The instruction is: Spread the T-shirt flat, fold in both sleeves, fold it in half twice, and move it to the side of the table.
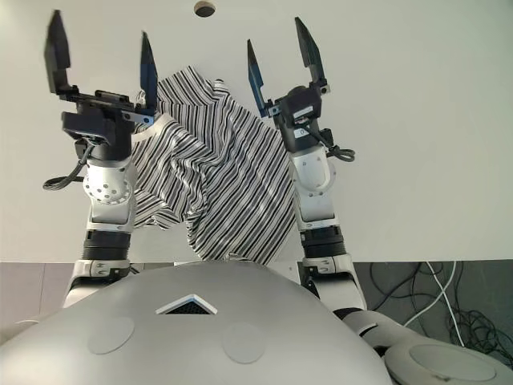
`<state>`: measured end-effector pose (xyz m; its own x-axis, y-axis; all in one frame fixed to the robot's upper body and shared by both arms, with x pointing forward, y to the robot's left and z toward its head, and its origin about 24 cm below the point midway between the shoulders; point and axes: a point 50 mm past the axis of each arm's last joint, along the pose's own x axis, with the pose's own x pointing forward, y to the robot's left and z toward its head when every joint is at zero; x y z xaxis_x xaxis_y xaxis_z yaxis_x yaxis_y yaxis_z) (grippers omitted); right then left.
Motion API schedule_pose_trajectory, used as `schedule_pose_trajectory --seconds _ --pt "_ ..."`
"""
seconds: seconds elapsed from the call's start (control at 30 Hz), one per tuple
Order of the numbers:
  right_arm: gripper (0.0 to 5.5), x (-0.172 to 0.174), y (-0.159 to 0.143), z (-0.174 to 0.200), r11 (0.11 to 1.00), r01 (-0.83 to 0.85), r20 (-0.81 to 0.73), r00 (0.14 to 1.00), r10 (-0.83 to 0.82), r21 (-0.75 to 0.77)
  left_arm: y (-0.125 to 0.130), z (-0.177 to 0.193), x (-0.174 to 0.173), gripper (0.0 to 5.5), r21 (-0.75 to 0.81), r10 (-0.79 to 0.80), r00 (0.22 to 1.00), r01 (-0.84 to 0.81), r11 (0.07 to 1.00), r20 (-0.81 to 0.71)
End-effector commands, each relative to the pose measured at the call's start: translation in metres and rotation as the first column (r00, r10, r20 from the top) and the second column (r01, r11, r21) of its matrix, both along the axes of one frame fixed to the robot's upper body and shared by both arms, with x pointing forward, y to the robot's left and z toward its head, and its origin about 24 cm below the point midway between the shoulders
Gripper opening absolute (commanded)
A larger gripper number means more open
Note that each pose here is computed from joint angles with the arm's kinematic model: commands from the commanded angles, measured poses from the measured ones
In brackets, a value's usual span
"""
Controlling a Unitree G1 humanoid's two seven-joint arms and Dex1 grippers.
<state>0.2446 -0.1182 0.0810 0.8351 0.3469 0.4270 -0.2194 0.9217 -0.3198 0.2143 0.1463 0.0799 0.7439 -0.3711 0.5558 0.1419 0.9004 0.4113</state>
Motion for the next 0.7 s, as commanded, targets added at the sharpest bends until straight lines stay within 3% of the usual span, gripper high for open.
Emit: schedule_pose_trajectory --seconds 0.03,0.13,0.23,0.43,0.7 --pt "3.43 0.027 -0.007 0.021 0.979 -0.049 -0.020 0.999 0.046 -0.199 0.016 -0.035 -0.021 4.70 0.273 -0.141 0.958 0.209 0.939 -0.249" --pt "3.43 0.051 -0.007 0.035 0.936 -0.073 -0.001 0.997 0.078 -0.344 0.031 -0.051 -0.046 4.70 0.389 -0.220 0.875 0.400 0.830 -0.431" --pt "3.43 0.076 0.008 0.033 0.852 -0.177 -0.085 0.984 0.155 -0.493 0.048 -0.050 -0.055 4.70 0.418 -0.215 0.816 0.478 0.772 -0.536" --pt "3.43 0.087 0.051 0.002 0.622 -0.496 -0.345 0.868 0.357 -0.606 0.068 -0.041 -0.062 4.70 0.414 -0.184 0.767 0.513 0.752 -0.615" --pt "3.43 0.079 0.097 -0.044 0.344 -0.677 -0.561 0.734 0.383 -0.651 0.088 -0.047 -0.057 4.70 0.496 -0.058 0.763 0.474 0.727 -0.644"
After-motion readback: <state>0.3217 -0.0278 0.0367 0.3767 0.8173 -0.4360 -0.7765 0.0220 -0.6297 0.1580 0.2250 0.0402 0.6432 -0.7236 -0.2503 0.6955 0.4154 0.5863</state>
